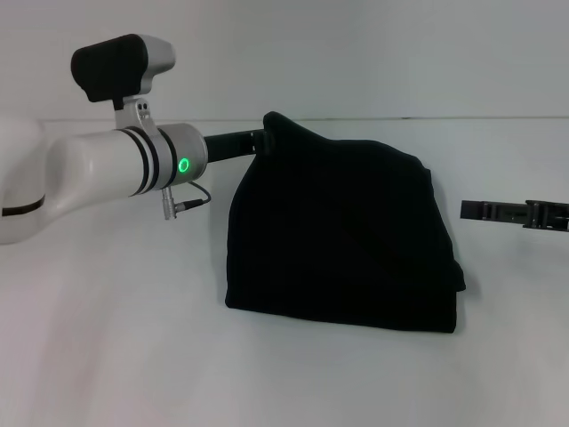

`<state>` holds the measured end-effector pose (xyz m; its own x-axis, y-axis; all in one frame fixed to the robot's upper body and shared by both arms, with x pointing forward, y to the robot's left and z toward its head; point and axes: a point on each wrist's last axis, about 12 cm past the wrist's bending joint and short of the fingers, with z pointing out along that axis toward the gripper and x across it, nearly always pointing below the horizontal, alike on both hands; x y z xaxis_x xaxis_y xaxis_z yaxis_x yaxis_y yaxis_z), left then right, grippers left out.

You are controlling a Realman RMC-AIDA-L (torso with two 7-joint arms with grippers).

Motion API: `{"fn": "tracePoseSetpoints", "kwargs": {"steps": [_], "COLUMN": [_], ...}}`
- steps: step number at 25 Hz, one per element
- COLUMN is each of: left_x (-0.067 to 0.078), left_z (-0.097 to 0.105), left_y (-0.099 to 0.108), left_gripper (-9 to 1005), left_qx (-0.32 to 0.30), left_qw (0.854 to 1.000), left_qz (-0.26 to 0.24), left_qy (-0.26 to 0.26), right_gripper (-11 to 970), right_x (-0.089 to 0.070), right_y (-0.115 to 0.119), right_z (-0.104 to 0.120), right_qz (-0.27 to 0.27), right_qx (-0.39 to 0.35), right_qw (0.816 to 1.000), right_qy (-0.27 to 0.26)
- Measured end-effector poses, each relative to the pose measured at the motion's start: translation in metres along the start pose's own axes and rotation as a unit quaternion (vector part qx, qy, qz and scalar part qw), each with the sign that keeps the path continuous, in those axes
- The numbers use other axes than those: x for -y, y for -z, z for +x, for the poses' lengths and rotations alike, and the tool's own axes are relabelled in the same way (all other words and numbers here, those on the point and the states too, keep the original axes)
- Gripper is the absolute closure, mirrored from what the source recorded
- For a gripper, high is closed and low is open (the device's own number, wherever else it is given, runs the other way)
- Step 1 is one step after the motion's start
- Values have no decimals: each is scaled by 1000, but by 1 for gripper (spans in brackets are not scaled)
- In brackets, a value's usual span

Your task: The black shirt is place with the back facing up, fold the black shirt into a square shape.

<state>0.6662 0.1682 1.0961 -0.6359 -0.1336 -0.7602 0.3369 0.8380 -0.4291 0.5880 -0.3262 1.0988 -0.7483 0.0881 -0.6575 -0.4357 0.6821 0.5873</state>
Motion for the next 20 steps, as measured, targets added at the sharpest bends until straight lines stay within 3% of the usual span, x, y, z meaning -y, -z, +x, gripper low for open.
{"fn": "tracePoseSetpoints", "kwargs": {"steps": [5,10,15,19,20], "left_x": [-6,-16,-13,-6,-5], "left_z": [0,-8,-3,14,18], "left_y": [4,15,33,48,52], "left_gripper": [967,796,570,281,267], "left_qx": [8,26,24,11,8], "left_qw": [1000,1000,998,988,985], "left_qz": [-9,-7,59,151,170], "left_qy": [1,-1,-7,-25,-31], "right_gripper": [98,115,132,290,330], "right_x": [-5,-8,-13,-19,-22], "right_y": [-8,-19,-35,-56,-62], "right_z": [1,0,-4,-1,0], "right_qz": [-8,-5,7,10,8], "right_qx": [-3,2,5,-18,-25], "right_qw": [1000,999,997,992,990], "right_qy": [24,44,82,124,136]}}
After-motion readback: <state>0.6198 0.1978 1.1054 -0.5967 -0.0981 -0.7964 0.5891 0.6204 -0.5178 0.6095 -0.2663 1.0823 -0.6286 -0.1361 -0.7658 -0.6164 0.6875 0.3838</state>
